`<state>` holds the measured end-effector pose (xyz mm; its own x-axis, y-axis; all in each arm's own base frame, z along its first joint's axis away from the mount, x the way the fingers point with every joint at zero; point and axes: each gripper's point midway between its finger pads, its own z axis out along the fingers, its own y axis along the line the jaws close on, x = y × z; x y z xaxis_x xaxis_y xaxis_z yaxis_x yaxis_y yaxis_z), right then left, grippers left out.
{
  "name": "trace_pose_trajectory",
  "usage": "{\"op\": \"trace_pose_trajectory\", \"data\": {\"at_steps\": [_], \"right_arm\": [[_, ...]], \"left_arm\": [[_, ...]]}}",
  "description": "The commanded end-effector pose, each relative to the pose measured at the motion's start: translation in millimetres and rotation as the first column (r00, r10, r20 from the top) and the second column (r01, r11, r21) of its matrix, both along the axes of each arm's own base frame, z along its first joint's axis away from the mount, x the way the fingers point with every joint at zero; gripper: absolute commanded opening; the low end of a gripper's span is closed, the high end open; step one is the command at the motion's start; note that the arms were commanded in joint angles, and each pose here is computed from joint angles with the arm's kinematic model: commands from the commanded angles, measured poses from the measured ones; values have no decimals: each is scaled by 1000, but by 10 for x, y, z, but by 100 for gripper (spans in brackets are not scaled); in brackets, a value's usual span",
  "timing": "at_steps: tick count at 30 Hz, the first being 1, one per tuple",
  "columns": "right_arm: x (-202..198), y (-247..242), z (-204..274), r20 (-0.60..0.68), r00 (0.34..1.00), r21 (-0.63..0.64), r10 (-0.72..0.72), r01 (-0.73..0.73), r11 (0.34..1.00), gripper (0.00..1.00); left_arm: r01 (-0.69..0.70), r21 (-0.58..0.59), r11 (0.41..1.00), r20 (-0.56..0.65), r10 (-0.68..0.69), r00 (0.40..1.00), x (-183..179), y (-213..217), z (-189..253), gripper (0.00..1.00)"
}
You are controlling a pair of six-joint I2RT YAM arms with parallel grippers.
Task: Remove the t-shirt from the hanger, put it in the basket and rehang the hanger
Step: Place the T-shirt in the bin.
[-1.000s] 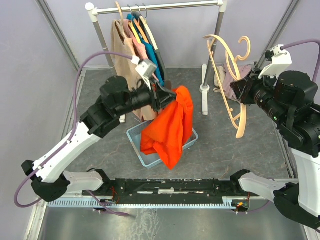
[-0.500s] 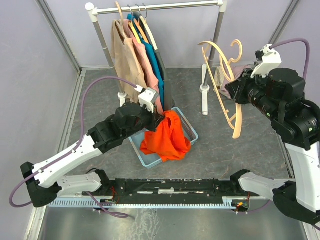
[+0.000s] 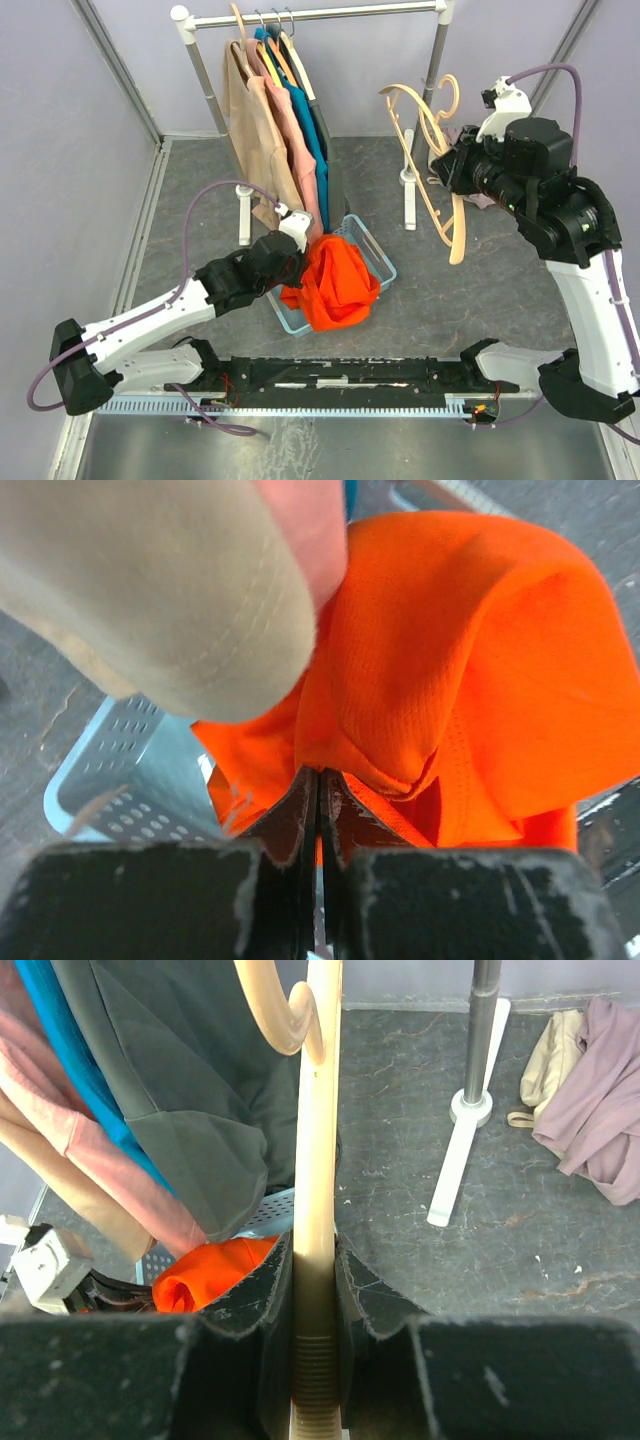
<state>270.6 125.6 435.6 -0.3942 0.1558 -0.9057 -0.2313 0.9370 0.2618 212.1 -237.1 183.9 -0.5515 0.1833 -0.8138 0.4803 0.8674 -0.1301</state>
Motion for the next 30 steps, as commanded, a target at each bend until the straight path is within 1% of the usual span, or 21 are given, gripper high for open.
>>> {"op": "trace_pose_trajectory", "data": {"at_steps": [1,9,13,16,17,19,21,24,25,26,30], "right_arm": [[148,97,276,96,995,55,8,-13,998,1],[394,250,332,101,994,56,26,-32,998,1],[512,318,388,116,993,57,34,-41,998,1],[608,346,396,122,992,39,35,-40,998,1],[640,356,397,123,992,33,35,-39,999,1],[696,376,397,124,992,23,37,-40,999,1],[745,390,405,122,992,18,36,-39,999,1],[836,417,394,117,992,11,38,-39,999,1],[861,425,381,116,993,8,38,-39,999,1],[881,422,391,119,992,7,37,-38,999,1],[980,427,401,124,992,0,40,-40,999,1]], "left_arm": [[-83,2,997,-30,83,996,-4,96,-163,3],[-162,185,969,-137,189,972,-83,326,-655,3],[-175,254,951,-169,222,960,-106,390,-738,3],[-184,292,939,-182,244,953,-104,416,-717,3],[-192,302,934,-183,254,950,-99,429,-680,8],[-206,313,927,-177,270,946,-82,439,-573,23],[-224,304,926,-162,282,946,-53,440,-421,43],[-257,242,936,-135,295,946,-11,417,-121,66],[-265,225,938,-131,299,945,-10,419,-48,69],[-270,207,940,-127,300,946,-9,416,23,71],[-278,139,951,-120,295,948,-48,439,315,73]]}}
